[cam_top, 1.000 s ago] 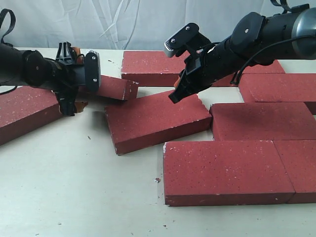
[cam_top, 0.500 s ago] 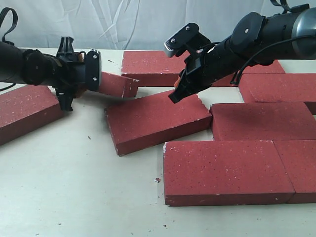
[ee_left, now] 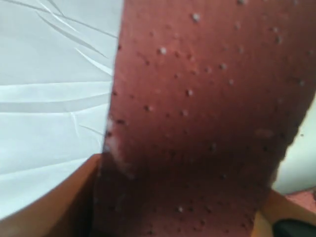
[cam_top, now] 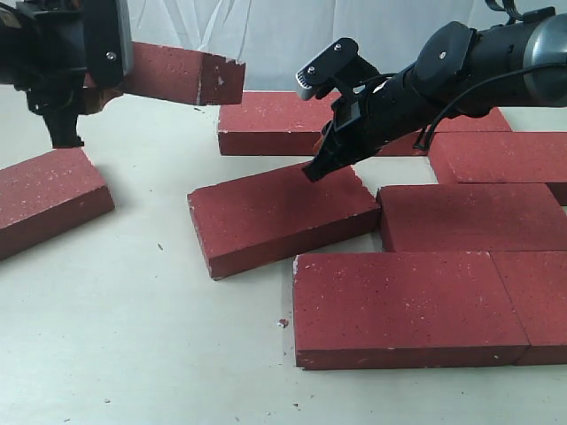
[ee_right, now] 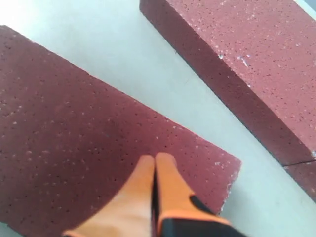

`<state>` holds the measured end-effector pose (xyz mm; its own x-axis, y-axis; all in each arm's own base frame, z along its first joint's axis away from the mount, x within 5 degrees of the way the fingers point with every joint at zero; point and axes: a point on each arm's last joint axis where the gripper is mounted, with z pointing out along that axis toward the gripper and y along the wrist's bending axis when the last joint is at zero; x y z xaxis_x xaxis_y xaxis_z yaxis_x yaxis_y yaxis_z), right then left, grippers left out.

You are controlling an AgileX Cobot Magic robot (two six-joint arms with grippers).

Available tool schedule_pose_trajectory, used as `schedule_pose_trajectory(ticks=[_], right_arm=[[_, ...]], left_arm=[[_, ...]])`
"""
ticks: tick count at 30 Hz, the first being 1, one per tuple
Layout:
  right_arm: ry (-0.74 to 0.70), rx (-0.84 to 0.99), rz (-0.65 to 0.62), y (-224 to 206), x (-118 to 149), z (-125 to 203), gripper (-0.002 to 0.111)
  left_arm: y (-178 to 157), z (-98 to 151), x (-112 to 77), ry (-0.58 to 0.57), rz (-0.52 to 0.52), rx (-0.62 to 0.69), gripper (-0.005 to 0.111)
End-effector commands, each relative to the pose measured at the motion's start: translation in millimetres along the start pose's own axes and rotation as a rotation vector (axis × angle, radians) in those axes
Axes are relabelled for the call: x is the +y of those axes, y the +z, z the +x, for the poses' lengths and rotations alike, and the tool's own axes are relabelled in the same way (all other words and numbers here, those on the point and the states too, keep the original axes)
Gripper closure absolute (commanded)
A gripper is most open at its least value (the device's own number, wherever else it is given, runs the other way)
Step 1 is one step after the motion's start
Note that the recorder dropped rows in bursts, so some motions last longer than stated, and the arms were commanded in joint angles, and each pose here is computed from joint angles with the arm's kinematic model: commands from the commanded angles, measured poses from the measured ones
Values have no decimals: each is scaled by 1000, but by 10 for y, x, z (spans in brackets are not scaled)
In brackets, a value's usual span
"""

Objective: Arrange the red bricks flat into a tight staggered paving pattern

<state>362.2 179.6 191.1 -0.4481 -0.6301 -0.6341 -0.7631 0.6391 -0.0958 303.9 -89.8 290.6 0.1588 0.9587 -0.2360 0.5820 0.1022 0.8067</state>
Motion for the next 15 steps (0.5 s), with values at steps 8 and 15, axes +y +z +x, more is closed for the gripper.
schedule_pose_trajectory(ticks=[8, 15], right_arm=[[0, -2, 6, 1, -12, 6, 109], [0, -2, 6, 1, -12, 6, 109]], left_arm=[[-696, 84, -715, 125, 45, -1, 107], [-858, 249, -1169, 282, 69, 33, 107]])
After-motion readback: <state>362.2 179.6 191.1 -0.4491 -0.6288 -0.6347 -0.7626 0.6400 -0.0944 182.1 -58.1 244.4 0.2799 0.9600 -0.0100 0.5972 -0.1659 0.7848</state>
